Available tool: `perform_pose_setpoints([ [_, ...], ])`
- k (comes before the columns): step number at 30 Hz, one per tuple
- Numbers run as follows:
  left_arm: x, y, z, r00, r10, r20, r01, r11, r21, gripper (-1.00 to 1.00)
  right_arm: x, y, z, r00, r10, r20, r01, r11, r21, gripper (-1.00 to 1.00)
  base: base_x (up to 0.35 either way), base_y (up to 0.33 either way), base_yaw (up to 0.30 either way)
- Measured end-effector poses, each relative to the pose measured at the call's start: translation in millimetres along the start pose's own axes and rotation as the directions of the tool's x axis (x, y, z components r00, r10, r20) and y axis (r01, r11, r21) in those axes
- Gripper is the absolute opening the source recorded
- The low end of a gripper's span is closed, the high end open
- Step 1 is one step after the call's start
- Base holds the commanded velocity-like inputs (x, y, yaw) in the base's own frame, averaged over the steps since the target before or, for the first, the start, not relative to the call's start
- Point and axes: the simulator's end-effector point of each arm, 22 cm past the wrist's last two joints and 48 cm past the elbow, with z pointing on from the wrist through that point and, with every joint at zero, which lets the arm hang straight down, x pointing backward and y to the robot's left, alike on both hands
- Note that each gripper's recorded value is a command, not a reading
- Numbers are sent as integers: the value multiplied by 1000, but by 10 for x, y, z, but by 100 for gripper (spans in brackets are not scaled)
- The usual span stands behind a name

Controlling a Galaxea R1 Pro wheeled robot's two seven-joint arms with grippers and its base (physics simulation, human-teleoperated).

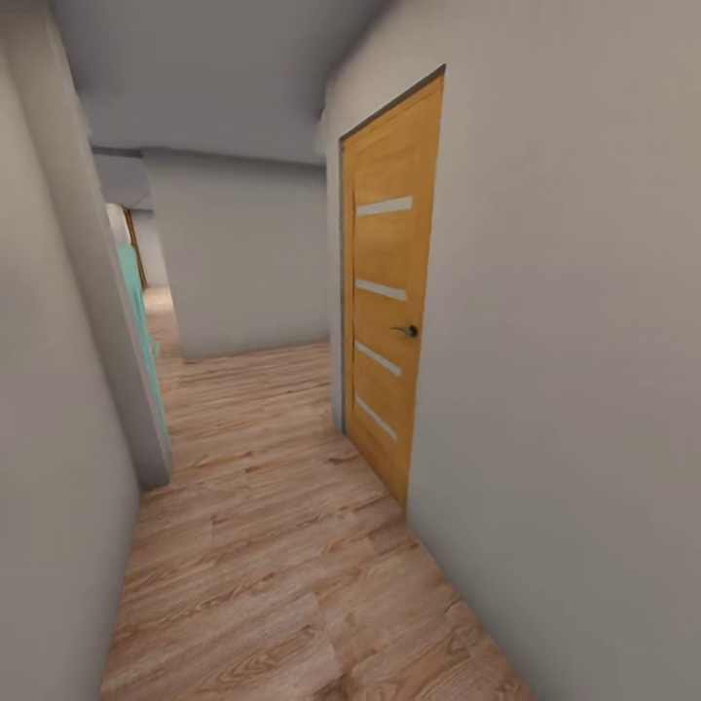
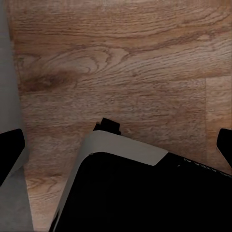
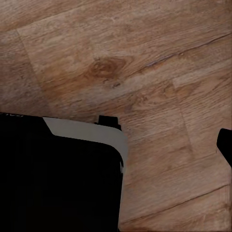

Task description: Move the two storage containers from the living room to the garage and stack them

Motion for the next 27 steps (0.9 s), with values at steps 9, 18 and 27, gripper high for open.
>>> perform_pose_setpoints([
  [9,1,1,0,1000,-1,0,1,1000,-1,100,1,-8,0,1000,0,0,0,1000,1,100,320,0,277],
  [18,-3,8,1,1000,0,0,0,1000,-1,100,1,-10,0,1000,0,0,0,1000,1,100,320,0,277],
  [27,3,-1,0,1000,1,-1,-1,1000,1,100,-3,-23,0,1000,3,2,-3,1000,3,100,320,0,259],
])
